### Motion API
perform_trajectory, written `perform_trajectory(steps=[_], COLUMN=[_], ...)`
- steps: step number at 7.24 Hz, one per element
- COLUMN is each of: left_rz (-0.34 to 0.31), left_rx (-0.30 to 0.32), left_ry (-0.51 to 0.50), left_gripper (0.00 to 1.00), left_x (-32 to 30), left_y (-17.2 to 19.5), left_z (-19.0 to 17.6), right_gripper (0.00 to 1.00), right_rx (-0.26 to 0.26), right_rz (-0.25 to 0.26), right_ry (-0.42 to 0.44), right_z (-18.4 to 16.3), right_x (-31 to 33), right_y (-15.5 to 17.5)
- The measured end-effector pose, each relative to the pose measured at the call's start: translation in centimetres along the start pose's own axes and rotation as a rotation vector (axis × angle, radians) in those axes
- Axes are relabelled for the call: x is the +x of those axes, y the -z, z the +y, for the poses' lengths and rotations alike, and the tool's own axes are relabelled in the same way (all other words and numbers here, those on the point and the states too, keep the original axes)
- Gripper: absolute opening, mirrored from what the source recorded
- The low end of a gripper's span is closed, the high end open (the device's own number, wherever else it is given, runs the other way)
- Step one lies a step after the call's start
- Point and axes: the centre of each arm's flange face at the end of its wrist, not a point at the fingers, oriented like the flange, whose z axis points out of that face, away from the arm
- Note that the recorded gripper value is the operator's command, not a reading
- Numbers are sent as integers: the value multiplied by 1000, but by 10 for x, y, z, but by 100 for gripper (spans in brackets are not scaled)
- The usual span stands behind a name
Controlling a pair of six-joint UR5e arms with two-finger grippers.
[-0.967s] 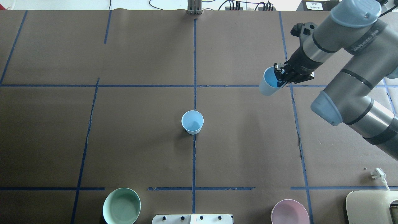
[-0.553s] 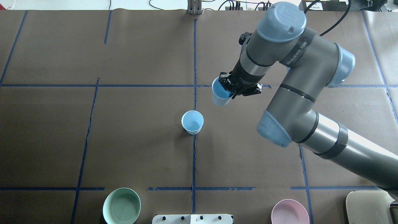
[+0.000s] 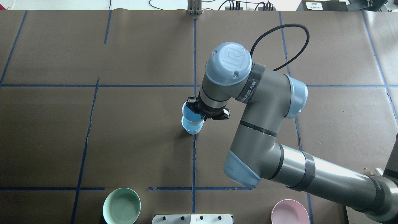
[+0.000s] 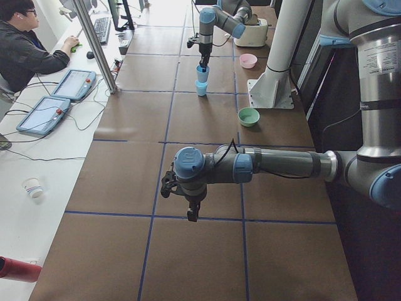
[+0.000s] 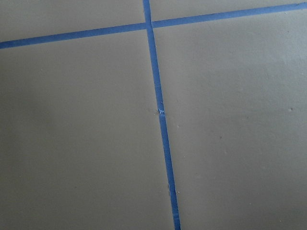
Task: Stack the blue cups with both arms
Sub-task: 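Lower the held cup into the center cup and open the right gripper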
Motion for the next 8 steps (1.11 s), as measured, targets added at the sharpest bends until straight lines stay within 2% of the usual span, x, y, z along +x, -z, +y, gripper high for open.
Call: perform_trajectory(steps=[1,2,3,5,8], left_rz=[0,0,0,0,-1], left_rx=[-1,-1,-1,-2,-6], left_ry=[0,1,1,1,5], left_gripper=[100,100,100,100,100], left_x=[0,-1,-1,-1,-3], left_y=[0,-1,-1,-1,-3], left_z=[0,0,0,0,0], right_gripper=[2,71,100,100,100], right_rx=[9,19,31,51,55], right_rz=[5,7,10,17,16], right_ry=[0,1,2,8,41], right_z=[4,4,3,1,-12], right_x=[-2,-2,-2,0,4], right_y=[-4,-6,-7,-11,-6])
